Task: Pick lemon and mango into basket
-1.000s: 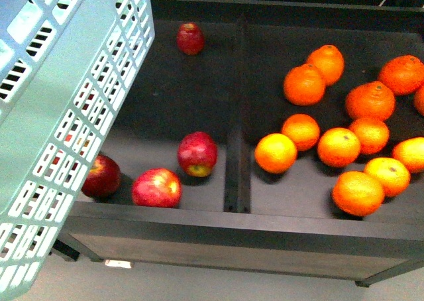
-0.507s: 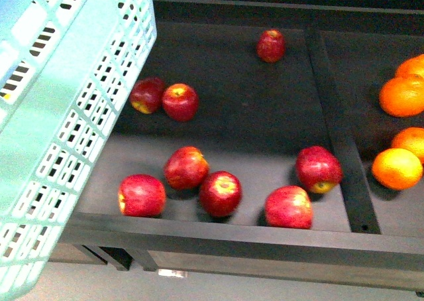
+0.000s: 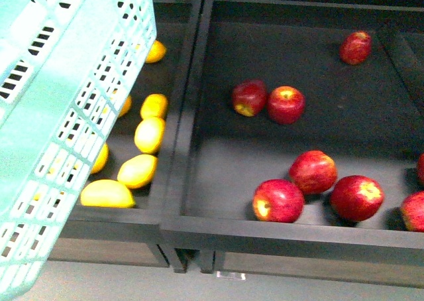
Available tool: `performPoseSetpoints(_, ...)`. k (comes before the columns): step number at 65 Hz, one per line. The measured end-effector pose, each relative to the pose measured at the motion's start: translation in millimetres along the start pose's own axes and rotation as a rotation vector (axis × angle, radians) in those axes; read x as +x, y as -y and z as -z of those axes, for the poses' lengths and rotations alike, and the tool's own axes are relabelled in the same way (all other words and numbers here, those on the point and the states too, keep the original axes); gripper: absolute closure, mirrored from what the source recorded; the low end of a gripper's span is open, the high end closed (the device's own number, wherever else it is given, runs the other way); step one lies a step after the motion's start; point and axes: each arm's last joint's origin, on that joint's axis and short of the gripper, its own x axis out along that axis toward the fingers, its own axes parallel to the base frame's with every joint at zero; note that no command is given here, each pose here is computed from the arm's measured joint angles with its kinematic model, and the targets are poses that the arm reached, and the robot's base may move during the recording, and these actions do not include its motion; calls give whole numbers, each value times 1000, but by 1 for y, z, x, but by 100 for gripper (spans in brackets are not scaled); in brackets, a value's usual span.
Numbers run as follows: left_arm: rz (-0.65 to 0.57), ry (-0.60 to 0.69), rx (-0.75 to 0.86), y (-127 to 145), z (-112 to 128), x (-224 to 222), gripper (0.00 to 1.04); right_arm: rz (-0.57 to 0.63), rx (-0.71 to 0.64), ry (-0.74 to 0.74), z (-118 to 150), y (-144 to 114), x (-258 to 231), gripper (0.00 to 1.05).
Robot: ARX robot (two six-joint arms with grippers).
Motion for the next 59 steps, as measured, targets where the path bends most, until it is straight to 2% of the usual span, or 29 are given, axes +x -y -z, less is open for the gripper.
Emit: performPoseSetpoints(59,0,2,3,0,0,0,101,2,0,-1,0,0,0,9)
